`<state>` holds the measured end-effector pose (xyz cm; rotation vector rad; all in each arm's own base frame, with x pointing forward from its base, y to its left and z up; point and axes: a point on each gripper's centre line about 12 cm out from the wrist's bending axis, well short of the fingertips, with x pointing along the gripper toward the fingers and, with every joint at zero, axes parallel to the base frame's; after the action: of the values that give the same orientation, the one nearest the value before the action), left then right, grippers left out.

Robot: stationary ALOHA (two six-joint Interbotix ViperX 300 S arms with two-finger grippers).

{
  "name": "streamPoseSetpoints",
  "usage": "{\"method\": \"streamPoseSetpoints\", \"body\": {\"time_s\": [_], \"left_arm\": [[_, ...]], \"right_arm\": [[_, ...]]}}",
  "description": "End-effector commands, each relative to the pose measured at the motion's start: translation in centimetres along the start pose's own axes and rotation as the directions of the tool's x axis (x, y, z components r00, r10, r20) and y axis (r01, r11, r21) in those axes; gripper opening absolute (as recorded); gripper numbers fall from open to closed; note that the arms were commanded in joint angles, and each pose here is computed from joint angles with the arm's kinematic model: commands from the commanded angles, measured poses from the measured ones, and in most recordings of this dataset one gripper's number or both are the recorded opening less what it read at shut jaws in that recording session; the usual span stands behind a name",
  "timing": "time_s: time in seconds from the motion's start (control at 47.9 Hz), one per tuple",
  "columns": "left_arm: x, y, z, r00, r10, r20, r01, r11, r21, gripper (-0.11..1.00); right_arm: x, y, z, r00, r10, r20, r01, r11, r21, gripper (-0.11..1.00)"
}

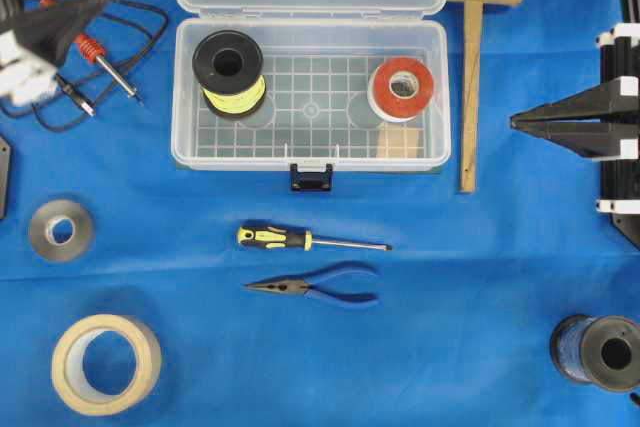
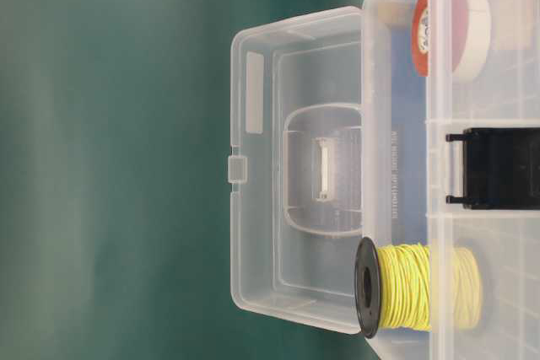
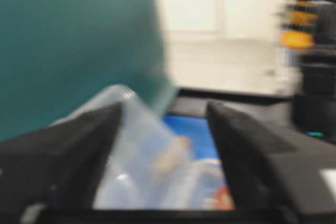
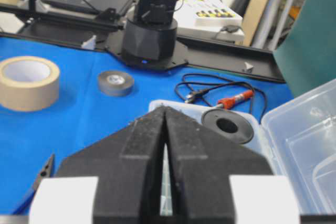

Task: Close the tool box with the left arm.

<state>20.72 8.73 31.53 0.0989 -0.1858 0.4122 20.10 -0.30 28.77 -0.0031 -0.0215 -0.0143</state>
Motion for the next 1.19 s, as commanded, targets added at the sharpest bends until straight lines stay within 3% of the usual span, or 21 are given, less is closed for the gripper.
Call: {"method": "streamPoseSetpoints", "body": {"time_s": [0.0,0.063,0.125,0.418,0.606,0.835,1.17], "left_arm": [[1.6,1.5,0.9,0.998,0.062,0.012,-0.062,0.998,0.009,0.75],[2.7,2.3,0.7,0.996,0.089,-0.006,-0.089,0.996,0.017,0.88],[4.1,3.1,0.7,0.993,0.116,-0.022,-0.115,0.993,0.029,0.93],[11.2,6.8,-1.7,0.970,0.196,-0.142,-0.191,0.980,0.053,0.93],[15.4,10.0,-3.2,0.934,0.245,-0.260,-0.234,0.969,0.073,0.93],[18.4,12.8,-6.6,0.833,0.256,-0.491,-0.227,0.967,0.118,0.93],[19.6,13.0,-9.4,0.653,0.188,-0.734,-0.149,0.982,0.119,0.94]], "right_arm": [[0.3,0.0,0.9,1.000,-0.002,0.020,0.002,1.000,0.003,0.00],[0.3,0.0,0.8,1.000,-0.002,0.012,0.002,1.000,0.003,0.00],[0.3,0.0,0.7,1.000,-0.002,0.006,0.002,1.000,0.003,0.00],[0.4,-0.1,0.4,1.000,-0.007,-0.017,0.007,1.000,0.001,0.00],[0.4,-0.1,0.1,0.999,-0.007,-0.035,0.007,1.000,0.001,0.00],[0.6,-0.2,-0.4,0.998,-0.008,-0.057,0.008,1.000,0.001,0.00],[0.8,-0.2,-0.9,0.997,-0.008,-0.078,0.008,1.000,0.000,0.00]]}}
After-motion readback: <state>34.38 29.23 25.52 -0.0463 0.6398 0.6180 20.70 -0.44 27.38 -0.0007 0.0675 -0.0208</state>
